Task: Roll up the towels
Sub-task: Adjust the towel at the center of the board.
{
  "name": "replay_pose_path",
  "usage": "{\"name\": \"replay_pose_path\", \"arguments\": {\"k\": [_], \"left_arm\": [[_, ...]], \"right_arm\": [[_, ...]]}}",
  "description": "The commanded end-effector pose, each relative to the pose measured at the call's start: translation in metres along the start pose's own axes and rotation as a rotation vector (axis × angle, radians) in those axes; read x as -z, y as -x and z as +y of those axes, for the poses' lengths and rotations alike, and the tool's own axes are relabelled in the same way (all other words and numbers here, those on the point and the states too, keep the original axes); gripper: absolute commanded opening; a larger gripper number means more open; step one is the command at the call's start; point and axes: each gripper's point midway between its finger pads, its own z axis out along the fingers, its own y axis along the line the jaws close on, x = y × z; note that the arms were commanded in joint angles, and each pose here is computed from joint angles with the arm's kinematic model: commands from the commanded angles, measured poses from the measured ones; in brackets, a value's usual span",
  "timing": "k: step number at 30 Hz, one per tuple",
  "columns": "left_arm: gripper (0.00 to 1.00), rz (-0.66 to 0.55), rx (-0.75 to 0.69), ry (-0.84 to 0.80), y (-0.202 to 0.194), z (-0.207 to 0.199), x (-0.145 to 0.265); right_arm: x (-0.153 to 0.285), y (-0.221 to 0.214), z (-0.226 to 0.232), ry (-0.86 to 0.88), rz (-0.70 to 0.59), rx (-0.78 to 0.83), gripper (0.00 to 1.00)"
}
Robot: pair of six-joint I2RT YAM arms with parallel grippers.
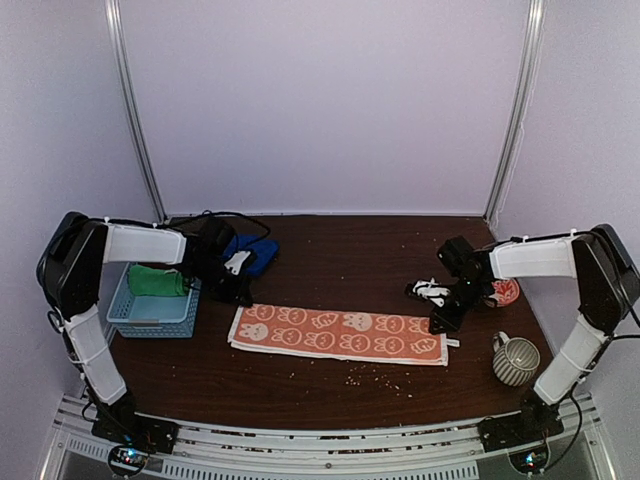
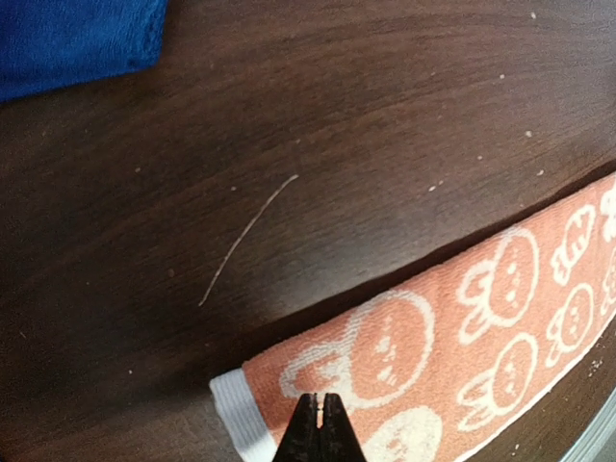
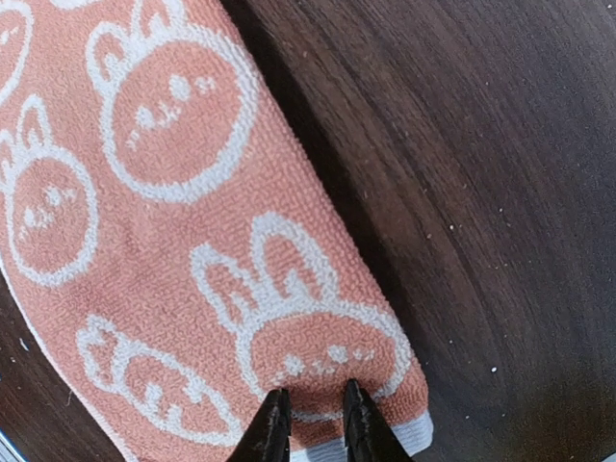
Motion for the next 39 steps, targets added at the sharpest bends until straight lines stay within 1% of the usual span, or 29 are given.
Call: {"name": "replay_pose_path", "arguments": {"k": [1, 6, 10, 14, 17, 20, 22, 23, 24, 25, 26, 27, 28, 29, 30, 31, 32, 33, 34, 35, 36, 37, 39], "left_arm": [[0.0, -0.008, 0.009, 0.026, -0.002, 0.01, -0.013], [0.0, 0.017, 0.017, 0.035, -0.011, 0.014, -0.024], [0.0, 0.02, 0.031, 0.075, -0.016, 0.021, -0.026], [0.0, -0.016, 0.064, 0.131, -0.009, 0.028, -0.017], [0.0, -0.073, 0.071, 0.144, 0.004, 0.022, -0.001], [0.0, -0.149, 0.027, 0.135, 0.022, 0.006, 0.021], [0.0, -0.202, -0.012, 0.121, 0.033, -0.008, 0.035], [0.0, -0.219, -0.022, 0.115, 0.036, -0.012, 0.038], [0.0, -0.23, -0.028, 0.109, 0.037, -0.014, 0.04], [0.0, -0.235, -0.033, 0.106, 0.037, -0.016, 0.041], [0.0, -0.239, -0.034, 0.111, 0.036, -0.016, 0.04], [0.04, -0.242, -0.032, 0.122, 0.033, -0.015, 0.038], [0.26, -0.241, -0.028, 0.127, 0.029, -0.015, 0.036], [0.53, -0.243, -0.02, 0.129, 0.026, -0.014, 0.034], [0.67, -0.238, -0.012, 0.133, 0.022, -0.014, 0.031], [0.69, -0.24, -0.016, 0.13, 0.02, -0.016, 0.03], [0.66, -0.24, -0.021, 0.127, 0.019, -0.017, 0.028], [0.57, -0.238, -0.028, 0.119, 0.018, -0.019, 0.025], [0.36, -0.235, -0.035, 0.105, 0.016, -0.021, 0.022], [0.11, -0.228, -0.044, 0.086, 0.015, -0.025, 0.019], [0.0, -0.227, -0.059, 0.064, 0.014, -0.03, 0.016], [0.0, -0.219, -0.072, 0.046, 0.011, -0.035, 0.012], [0.0, -0.202, -0.077, 0.053, 0.006, -0.037, 0.006]], "right_arm": [[-0.004, 0.004, -0.026, -0.104, 0.034, -0.02, 0.2], [-0.013, 0.012, -0.054, -0.198, 0.082, 0.011, 0.19], [-0.012, 0.038, -0.082, -0.279, 0.071, 0.013, 0.21], [-0.007, 0.066, -0.101, -0.309, 0.044, 0.019, 0.21], [0.009, 0.091, -0.104, -0.295, -0.011, 0.007, 0.22], [0.041, 0.121, -0.094, -0.236, -0.126, -0.028, 0.24], [0.058, 0.13, -0.092, -0.227, -0.188, -0.073, 0.26], [0.062, 0.131, -0.092, -0.224, -0.215, -0.113, 0.29], [0.063, 0.129, -0.097, -0.225, -0.236, -0.159, 0.42], [0.062, 0.124, -0.102, -0.225, -0.24, -0.206, 0.66], [0.058, 0.117, -0.104, -0.201, -0.224, -0.235, 0.96], [0.054, 0.11, -0.102, -0.151, -0.206, -0.244, 0.99], [0.052, 0.107, -0.099, -0.109, -0.189, -0.252, 1.0], [0.052, 0.105, -0.095, -0.065, -0.175, -0.263, 1.0], [0.053, 0.107, -0.088, -0.021, -0.171, -0.264, 1.0], [0.055, 0.109, -0.081, 0.021, -0.171, -0.256, 1.0], [0.057, 0.109, -0.072, 0.054, -0.178, -0.246, 1.0], [0.058, 0.108, -0.066, 0.076, -0.187, -0.235, 0.96], [0.056, 0.106, -0.06, 0.1, -0.193, -0.22, 0.83], [0.053, 0.102, -0.056, 0.11, -0.19, -0.213, 0.66], [0.048, 0.097, -0.055, 0.11, -0.176, -0.225, 0.44], [0.041, 0.089, -0.057, 0.096, -0.152, -0.245, 0.34], [0.025, 0.075, -0.061, 0.074, -0.093, -0.282, 0.24]]}}
